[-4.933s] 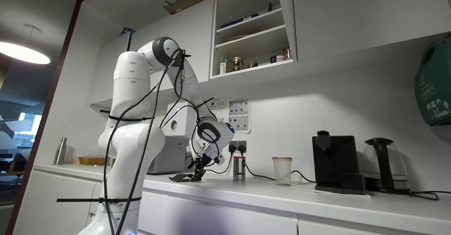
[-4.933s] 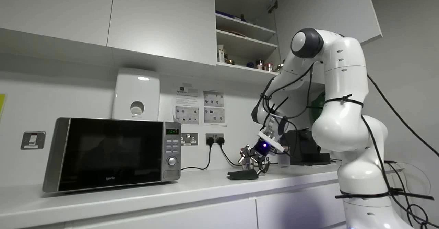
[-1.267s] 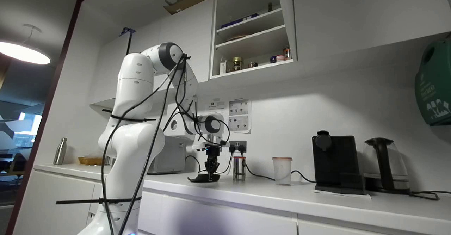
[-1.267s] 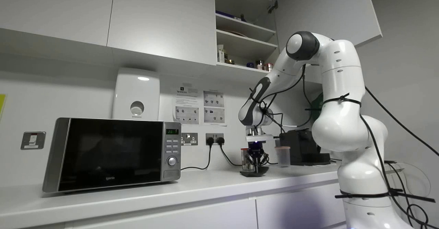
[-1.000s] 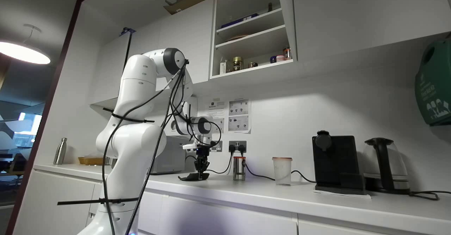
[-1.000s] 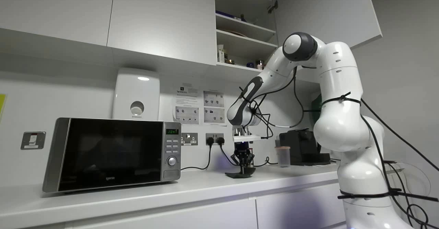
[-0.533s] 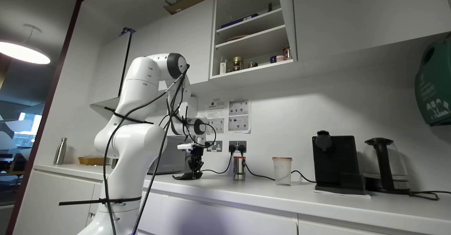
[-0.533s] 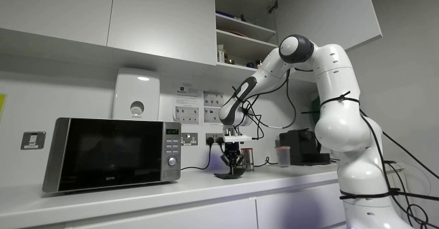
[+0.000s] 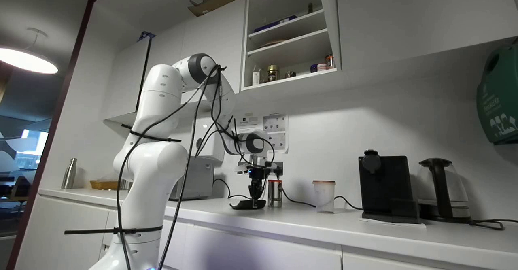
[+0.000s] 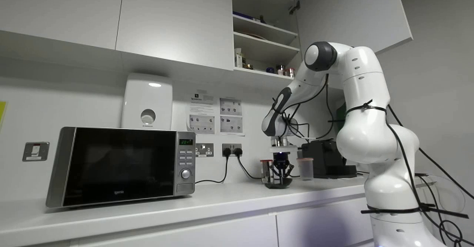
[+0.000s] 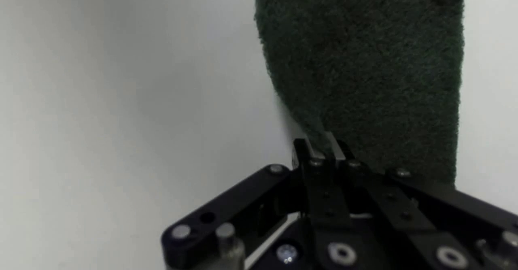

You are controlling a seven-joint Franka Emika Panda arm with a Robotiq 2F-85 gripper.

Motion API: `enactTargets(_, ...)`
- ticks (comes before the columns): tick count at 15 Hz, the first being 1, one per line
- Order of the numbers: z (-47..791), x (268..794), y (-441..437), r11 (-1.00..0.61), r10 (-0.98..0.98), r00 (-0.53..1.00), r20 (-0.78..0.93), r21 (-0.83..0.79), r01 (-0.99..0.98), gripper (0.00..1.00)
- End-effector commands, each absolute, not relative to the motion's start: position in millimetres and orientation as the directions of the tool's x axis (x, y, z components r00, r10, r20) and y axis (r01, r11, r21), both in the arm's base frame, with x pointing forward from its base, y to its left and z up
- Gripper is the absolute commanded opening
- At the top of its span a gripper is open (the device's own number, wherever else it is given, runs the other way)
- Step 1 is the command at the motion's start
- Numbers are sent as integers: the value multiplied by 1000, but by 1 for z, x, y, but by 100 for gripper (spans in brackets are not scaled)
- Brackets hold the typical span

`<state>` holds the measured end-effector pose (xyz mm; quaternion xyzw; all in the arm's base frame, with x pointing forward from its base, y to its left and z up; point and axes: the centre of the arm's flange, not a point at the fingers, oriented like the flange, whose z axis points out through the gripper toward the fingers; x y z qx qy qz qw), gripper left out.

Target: Wipe the countertop with the cloth

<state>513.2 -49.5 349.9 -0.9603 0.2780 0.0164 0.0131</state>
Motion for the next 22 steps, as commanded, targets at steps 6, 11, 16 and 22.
enactTargets(6,349,437,-212,-657,-752,657,-50,-26,-753,1)
enactTargets(11,335,424,-160,-715,-695,715,-78,-27,-699,1)
enactTargets(16,328,401,-77,-817,-567,815,-122,-41,-575,1)
enactTargets(22,339,402,20,-919,-387,916,-102,-30,-392,1)
